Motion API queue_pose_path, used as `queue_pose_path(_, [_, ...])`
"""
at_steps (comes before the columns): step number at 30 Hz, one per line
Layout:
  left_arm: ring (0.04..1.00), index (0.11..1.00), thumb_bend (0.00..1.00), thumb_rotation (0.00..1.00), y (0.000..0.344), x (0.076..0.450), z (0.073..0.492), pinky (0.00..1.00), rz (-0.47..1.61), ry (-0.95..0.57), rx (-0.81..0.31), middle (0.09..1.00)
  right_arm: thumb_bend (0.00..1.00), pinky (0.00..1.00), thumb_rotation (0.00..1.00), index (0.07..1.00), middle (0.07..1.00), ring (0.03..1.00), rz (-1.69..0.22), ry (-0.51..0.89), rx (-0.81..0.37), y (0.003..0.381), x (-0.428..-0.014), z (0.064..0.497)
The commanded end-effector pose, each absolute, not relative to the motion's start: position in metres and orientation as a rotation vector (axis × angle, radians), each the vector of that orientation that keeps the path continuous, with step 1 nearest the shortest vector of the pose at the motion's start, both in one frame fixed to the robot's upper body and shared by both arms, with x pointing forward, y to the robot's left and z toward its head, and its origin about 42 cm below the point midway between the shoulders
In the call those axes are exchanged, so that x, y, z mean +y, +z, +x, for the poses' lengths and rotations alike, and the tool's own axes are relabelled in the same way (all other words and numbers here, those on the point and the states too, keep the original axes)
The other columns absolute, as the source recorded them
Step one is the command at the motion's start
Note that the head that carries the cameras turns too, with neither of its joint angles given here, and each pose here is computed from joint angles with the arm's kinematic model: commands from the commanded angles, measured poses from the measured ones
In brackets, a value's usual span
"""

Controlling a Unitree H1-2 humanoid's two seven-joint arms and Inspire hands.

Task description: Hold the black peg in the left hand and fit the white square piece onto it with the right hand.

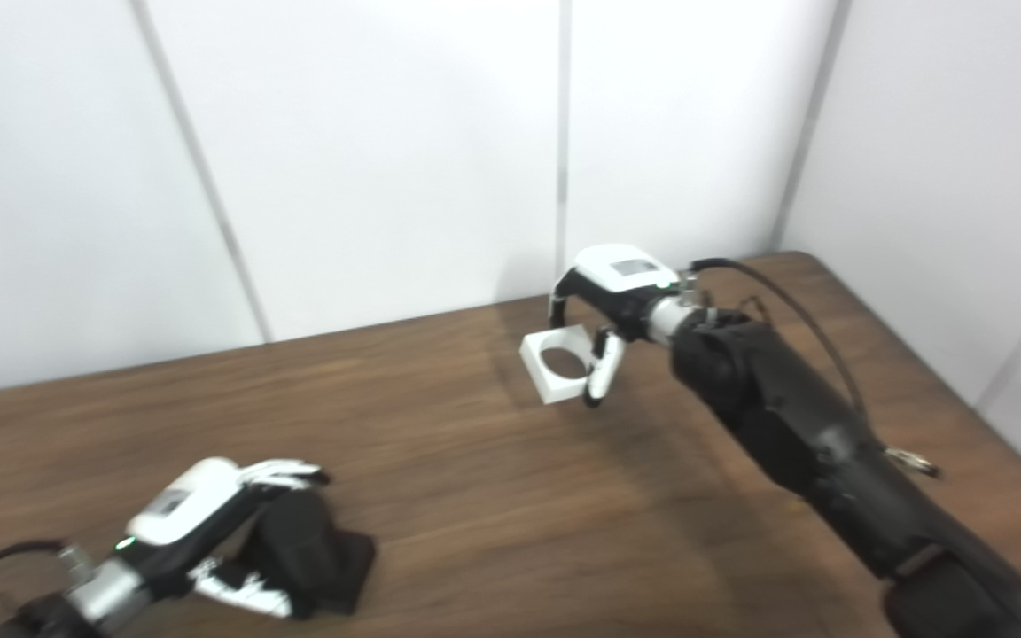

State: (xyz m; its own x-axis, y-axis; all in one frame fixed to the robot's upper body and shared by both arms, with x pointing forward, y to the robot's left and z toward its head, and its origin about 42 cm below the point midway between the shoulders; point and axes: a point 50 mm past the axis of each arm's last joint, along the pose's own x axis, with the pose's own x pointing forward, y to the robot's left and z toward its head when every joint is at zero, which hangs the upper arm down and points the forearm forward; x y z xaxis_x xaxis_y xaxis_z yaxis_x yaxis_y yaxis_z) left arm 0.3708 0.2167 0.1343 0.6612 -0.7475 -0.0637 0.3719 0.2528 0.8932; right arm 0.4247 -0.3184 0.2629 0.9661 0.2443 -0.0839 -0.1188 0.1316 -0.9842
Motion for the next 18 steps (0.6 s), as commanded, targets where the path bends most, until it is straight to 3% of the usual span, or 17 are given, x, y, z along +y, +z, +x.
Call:
queue_pose_path(1, [0.864,0.490,0.52,0.06,0.100,0.220,0.357,0.74,1.153,-0.905,-0.262,0.836,0.52,0.75,0.13,0.481,0.769,0.811,-1.438,0.244,-0.216,0.297,-0.319,0.424])
queue_pose_path(18, [0.864,0.490,0.52,0.07,0.099,0.198,0.363,0.71,1.146,-0.888,-0.279,0.836,0.52,0.70,0.13,0.480,0.769,0.801,-1.393,0.414,-0.444,0.322,-0.274,0.389])
